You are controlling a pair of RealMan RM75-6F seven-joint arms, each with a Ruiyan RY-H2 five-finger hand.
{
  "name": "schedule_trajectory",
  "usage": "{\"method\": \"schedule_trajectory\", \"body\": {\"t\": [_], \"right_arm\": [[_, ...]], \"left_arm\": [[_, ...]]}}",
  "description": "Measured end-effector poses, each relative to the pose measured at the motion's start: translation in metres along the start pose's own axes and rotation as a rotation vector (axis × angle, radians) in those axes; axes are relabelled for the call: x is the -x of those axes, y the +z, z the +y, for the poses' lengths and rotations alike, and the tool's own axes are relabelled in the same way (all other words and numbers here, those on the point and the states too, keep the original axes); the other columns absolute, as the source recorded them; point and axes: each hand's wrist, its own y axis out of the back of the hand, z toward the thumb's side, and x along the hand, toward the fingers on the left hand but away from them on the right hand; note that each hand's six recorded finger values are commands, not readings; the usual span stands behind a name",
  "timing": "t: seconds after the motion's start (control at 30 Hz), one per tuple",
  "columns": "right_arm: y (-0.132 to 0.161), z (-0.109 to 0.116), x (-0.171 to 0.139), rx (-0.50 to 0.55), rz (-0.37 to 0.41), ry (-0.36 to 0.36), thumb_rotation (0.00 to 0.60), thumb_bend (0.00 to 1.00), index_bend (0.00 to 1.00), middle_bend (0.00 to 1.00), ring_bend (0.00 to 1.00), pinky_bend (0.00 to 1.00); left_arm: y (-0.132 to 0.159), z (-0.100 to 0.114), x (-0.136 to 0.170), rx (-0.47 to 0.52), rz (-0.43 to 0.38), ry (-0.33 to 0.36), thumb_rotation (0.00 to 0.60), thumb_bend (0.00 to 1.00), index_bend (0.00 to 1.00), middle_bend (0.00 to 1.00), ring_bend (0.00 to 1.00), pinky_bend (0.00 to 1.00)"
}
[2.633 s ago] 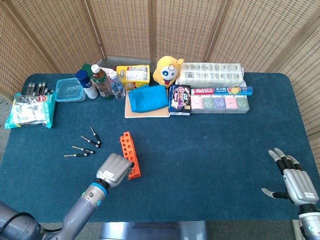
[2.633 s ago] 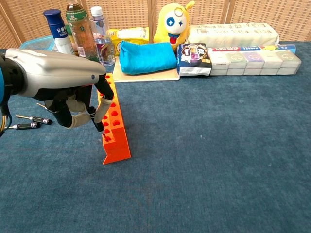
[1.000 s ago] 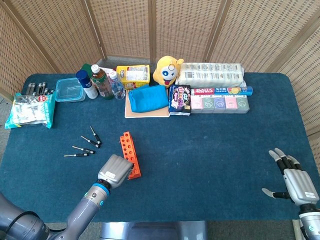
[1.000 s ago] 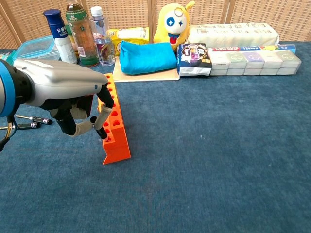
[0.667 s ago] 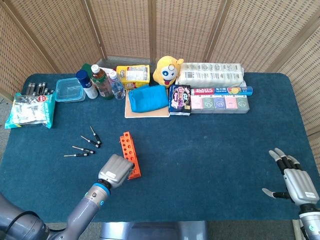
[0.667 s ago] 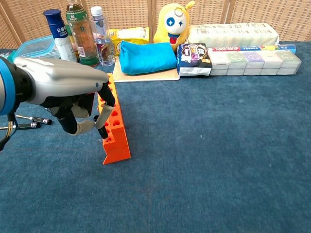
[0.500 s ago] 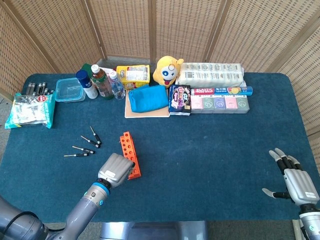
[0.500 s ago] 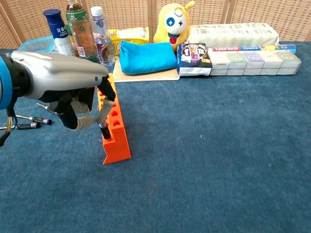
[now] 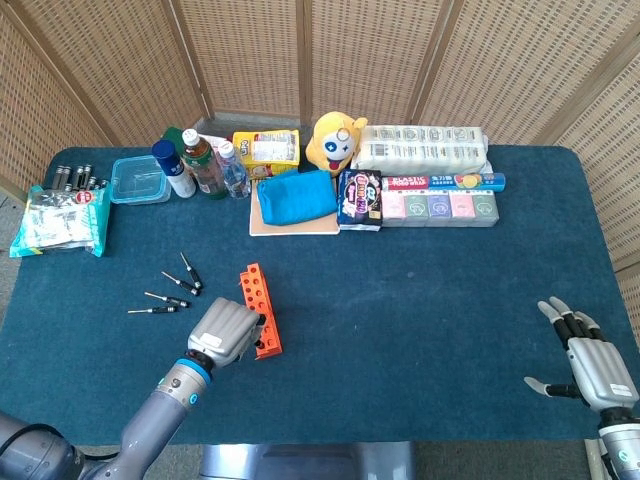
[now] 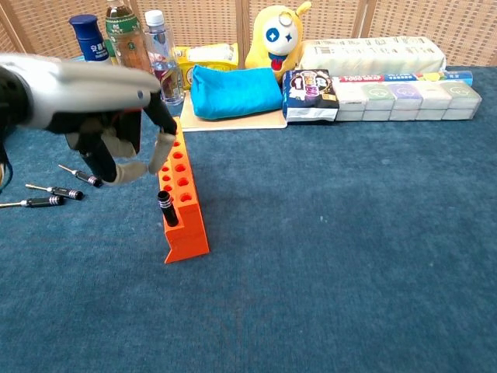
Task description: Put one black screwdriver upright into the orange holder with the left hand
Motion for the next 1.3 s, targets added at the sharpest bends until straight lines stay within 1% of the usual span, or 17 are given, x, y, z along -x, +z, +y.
{"method": "schedule_trajectory", "body": {"t": [0.07,0.1,0.13,0.17,0.23,0.27,0.3,0.37,0.4,0.5,0.6,0.7,0.83,0.93,1.03,1.17,1.3], "right_arm": [[0.0,0.0,0.0,-0.001,0.0,0.0,0.525,0.0,0.0,0.03,0.14,0.06],[0.0,0.0,0.0,-0.002,0.0,0.0,0.522,0.0,0.0,0.03,0.14,0.06],[0.0,0.0,0.0,-0.002,0.0,0.0,0.521,0.0,0.0,0.03,0.14,0.06],[0.0,0.0,0.0,-0.002,0.0,0.001,0.522,0.0,0.0,0.03,0.14,0.06],[0.0,-0.001,0.0,-0.004,0.0,0.002,0.524,0.0,0.0,0.03,0.14,0.06],[0.0,-0.001,0.0,-0.004,0.0,0.002,0.524,0.0,0.0,0.03,0.14,0.06],[0.0,-0.001,0.0,-0.006,0.0,0.003,0.524,0.0,0.0,0.03,0.14,0.06],[0.0,-0.002,0.0,-0.008,0.0,0.004,0.524,0.0,0.0,0.03,0.14,0.06],[0.001,-0.002,0.001,-0.01,0.001,0.004,0.524,0.0,0.0,0.03,0.14,0.06],[0.001,-0.003,0.001,-0.015,0.001,0.004,0.523,0.0,0.0,0.03,0.14,0.06],[0.002,-0.003,0.001,-0.02,0.003,0.0,0.522,0.0,0.0,0.02,0.14,0.06],[0.003,-0.002,0.0,-0.026,0.006,-0.005,0.523,0.0,0.0,0.03,0.14,0.06],[0.005,0.0,0.0,-0.039,0.011,-0.023,0.525,0.0,0.0,0.02,0.12,0.06],[0.008,0.003,-0.001,-0.053,0.016,-0.052,0.525,0.0,0.0,0.02,0.11,0.06],[0.011,0.005,-0.002,-0.066,0.022,-0.079,0.523,0.0,0.0,0.02,0.1,0.06],[0.013,0.006,-0.001,-0.076,0.022,-0.094,0.522,0.0,0.0,0.02,0.1,0.06],[0.011,0.007,-0.001,-0.085,0.008,-0.105,0.524,0.0,0.0,0.02,0.1,0.06]], "left_arm": [[-0.003,0.006,0.002,0.011,-0.001,0.021,0.6,0.38,0.37,0.97,0.96,0.92],[-0.005,0.009,0.003,0.016,-0.002,0.036,0.6,0.34,0.29,0.89,0.9,0.84],[-0.007,0.012,0.004,0.019,-0.003,0.047,0.6,0.3,0.2,0.76,0.8,0.74],[-0.009,0.014,0.006,0.021,-0.002,0.059,0.6,0.28,0.14,0.65,0.73,0.68],[-0.019,0.021,0.011,0.02,0.011,0.09,0.6,0.21,0.02,0.36,0.52,0.55],[-0.023,0.023,0.014,0.02,0.015,0.104,0.6,0.2,0.0,0.27,0.43,0.52],[-0.028,0.026,0.016,0.019,0.02,0.117,0.6,0.18,0.0,0.17,0.3,0.47],[-0.042,0.03,0.024,0.019,0.035,0.145,0.6,0.15,0.0,0.05,0.13,0.4],[-0.047,0.031,0.027,0.021,0.041,0.156,0.6,0.14,0.0,0.01,0.09,0.37],[-0.066,0.034,0.039,0.033,0.059,0.198,0.6,0.11,0.0,0.0,0.04,0.3],[-0.087,0.034,0.054,0.052,0.083,0.245,0.6,0.09,0.0,0.0,0.03,0.27],[-0.117,0.027,0.074,0.08,0.13,0.291,0.6,0.08,0.0,0.0,0.02,0.21],[-0.16,0.007,0.108,0.127,0.207,0.342,0.6,0.08,0.0,0.0,0.0,0.16],[-0.192,-0.012,0.135,0.162,0.272,0.376,0.6,0.08,0.0,0.0,0.0,0.15],[-0.217,-0.029,0.161,0.183,0.314,0.41,0.6,0.08,0.0,0.0,0.0,0.15],[-0.235,-0.046,0.188,0.184,0.346,0.45,0.6,0.08,0.0,0.0,0.0,0.15],[-0.237,-0.058,0.198,0.171,0.338,0.465,0.6,0.09,0.0,0.0,0.0,0.15]]}}
